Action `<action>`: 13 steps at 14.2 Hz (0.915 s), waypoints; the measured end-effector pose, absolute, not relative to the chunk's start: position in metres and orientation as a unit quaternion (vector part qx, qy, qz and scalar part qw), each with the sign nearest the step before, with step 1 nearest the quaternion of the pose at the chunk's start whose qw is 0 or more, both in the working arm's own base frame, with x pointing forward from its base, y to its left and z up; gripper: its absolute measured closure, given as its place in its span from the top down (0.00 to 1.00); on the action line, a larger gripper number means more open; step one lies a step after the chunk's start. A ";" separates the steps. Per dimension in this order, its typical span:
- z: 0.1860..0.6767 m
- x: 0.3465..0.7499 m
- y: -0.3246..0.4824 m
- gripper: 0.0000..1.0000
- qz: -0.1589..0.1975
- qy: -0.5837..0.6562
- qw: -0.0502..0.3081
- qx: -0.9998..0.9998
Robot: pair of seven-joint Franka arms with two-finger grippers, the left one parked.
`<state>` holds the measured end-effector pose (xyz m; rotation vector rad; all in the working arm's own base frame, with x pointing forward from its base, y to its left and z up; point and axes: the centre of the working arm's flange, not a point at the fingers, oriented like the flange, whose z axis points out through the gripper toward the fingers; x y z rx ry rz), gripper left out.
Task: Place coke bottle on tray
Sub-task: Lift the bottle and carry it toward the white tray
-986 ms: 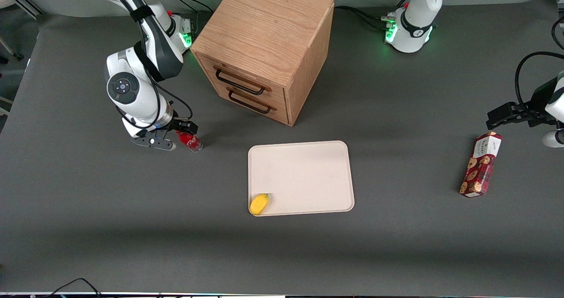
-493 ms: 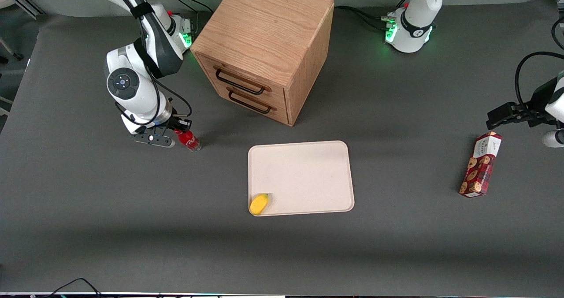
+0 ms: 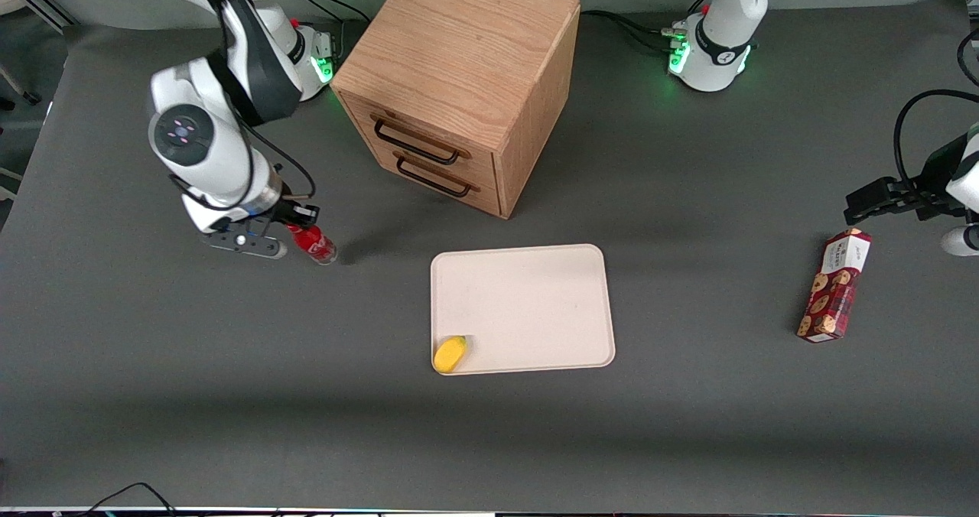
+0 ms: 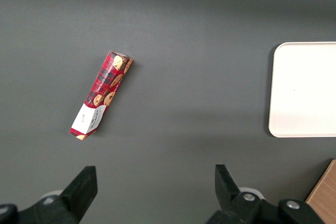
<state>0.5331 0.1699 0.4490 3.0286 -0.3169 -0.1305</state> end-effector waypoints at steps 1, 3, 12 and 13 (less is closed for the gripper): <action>0.486 0.539 0.171 0.32 -0.040 -0.102 0.046 0.993; 0.554 0.544 0.172 0.32 -0.039 -0.102 0.042 0.993; 0.523 0.587 0.322 0.32 -0.090 -0.215 -0.020 0.972; 0.504 0.588 0.341 0.32 -0.085 -0.232 -0.018 0.969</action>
